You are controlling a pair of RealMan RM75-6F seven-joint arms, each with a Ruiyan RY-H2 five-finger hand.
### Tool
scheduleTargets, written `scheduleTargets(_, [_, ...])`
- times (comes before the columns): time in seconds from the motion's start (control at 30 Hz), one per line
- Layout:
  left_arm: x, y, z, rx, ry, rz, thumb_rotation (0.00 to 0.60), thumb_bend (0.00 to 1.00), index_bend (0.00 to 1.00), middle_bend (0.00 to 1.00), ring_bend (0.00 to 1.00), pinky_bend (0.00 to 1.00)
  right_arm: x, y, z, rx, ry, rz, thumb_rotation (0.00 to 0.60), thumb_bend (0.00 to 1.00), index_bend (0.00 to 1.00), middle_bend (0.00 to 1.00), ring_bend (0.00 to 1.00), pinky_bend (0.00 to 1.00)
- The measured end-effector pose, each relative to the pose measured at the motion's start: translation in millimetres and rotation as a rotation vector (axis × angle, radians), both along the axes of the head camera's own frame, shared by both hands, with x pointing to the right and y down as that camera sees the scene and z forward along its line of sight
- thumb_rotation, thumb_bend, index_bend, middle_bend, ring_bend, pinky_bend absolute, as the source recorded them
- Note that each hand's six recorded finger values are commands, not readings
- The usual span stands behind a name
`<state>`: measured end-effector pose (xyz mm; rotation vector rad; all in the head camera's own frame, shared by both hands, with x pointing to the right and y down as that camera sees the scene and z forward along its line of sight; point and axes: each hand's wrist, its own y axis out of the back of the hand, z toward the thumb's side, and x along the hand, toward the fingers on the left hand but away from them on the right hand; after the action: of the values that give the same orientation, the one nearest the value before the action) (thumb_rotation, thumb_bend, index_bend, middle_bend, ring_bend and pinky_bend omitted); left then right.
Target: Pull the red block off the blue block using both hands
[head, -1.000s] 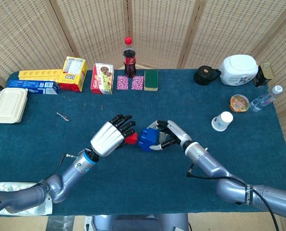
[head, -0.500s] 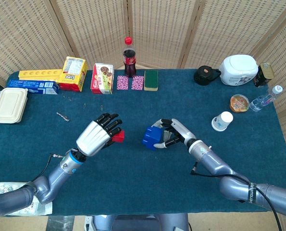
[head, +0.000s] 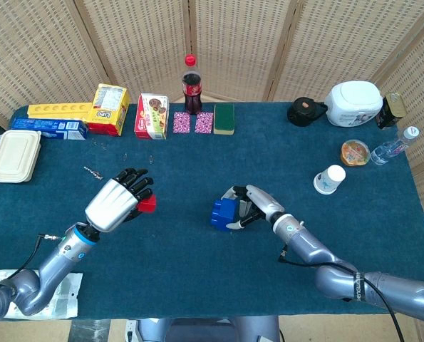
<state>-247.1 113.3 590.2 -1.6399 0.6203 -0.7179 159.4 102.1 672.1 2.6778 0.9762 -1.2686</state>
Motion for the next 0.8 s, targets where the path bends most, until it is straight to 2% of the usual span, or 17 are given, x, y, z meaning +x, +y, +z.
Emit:
scheduleTargets(0.23, [-27.5,11.8,5.8,-0.070,-0.097,-0.025,0.600,0.23,0.61,0.40,0.25,0.34,-0.2,11.4,15.8,0.074,0.083,-0.094,0.600,0.22,0.51,0.48,0.51,0.40])
scheduleTargets(0.47, [-38.1,19.2,16.9,-0.129,-0.163,-0.027,0.600,0.23,0.61,0.36,0.22,0.32,10.0,21.2,30.0,0.125,0.176,-0.182,0.600,0.22,0.30,0.37,0.40,0.33])
scheduleTargets(0.6, [-36.8,22.6,24.9,-0.161,-0.201,-0.020,0.600,0.22,0.61,0.34,0.21,0.31,13.0,17.4,24.9,0.154,0.183,-0.175,0.600,0.21,0.22,0.34,0.38,0.32])
scheduleTargets(0.8, [-26.6,24.9,35.8,-0.203,-0.233,-0.004,0.600,0.21,0.61,0.32,0.19,0.31,17.8,8.2,4.3,0.188,0.169,-0.154,0.600,0.21,0.20,0.33,0.37,0.32])
